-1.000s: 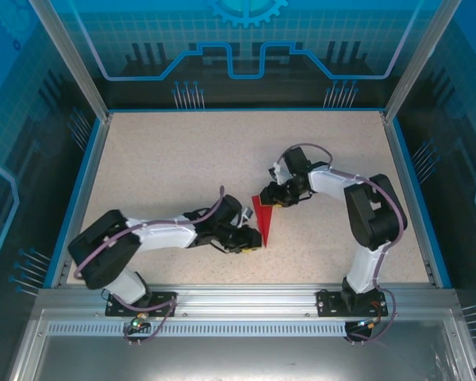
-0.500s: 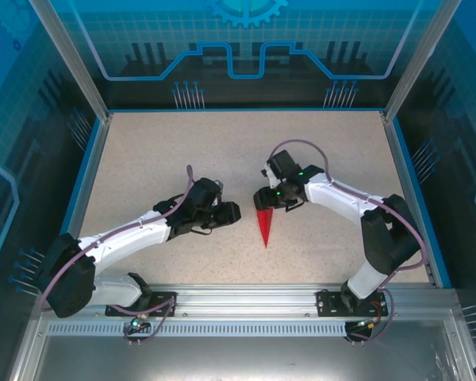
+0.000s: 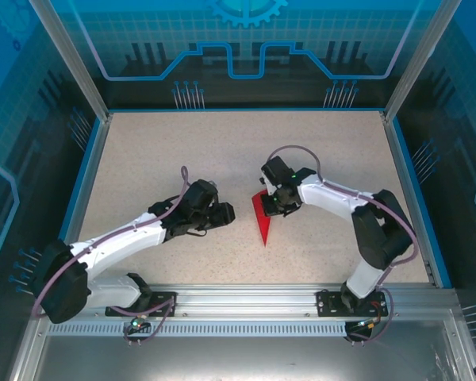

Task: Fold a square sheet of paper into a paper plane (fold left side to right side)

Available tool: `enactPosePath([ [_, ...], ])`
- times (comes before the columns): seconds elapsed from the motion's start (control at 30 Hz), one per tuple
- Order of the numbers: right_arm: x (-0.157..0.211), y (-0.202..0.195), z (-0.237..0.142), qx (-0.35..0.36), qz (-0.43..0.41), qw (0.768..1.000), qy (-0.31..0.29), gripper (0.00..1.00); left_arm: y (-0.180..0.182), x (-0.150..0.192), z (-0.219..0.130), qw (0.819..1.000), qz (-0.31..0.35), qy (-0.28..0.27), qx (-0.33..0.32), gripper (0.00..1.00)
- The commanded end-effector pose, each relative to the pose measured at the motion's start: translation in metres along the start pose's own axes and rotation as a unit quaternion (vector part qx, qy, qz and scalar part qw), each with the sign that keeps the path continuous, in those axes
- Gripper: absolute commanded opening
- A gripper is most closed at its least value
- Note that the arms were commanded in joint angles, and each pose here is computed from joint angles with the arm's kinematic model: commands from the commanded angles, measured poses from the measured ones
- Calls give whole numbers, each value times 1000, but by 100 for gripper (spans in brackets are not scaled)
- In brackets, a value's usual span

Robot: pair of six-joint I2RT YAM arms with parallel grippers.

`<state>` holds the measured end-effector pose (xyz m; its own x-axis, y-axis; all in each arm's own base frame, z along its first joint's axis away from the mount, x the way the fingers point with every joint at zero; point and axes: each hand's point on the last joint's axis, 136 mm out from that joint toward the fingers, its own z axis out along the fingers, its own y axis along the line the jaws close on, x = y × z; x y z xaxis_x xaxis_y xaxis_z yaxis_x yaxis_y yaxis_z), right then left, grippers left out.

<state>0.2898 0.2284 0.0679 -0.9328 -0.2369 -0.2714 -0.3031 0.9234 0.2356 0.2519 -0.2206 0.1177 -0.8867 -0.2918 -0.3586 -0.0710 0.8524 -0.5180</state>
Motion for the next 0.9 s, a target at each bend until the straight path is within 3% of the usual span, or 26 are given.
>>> enactPosePath([
  [0.0, -8, 41, -33, -128, -25, 991, -34, 0, 3, -15, -24, 999, 18, -32, -25, 55],
  [0.13, -7, 58, -36, -259, 4, 965, -31, 0, 11, -23, -52, 996, 31, -63, -46, 58],
  [0.33, 8, 36, 16, -319, 68, 945, 6, 0, 16, -28, -72, 994, 21, -101, -34, 64],
  [0.43, 13, 9, 39, -308, 108, 945, 16, 0, 17, -27, -71, 994, 15, -101, -30, 66],
  [0.57, 17, -16, 43, -279, 122, 952, 7, 0, 19, -26, -69, 995, 13, -96, -34, 67],
  [0.87, 23, -43, 17, -167, 93, 982, -9, 37, 16, -27, -64, 995, 19, -92, -37, 69],
])
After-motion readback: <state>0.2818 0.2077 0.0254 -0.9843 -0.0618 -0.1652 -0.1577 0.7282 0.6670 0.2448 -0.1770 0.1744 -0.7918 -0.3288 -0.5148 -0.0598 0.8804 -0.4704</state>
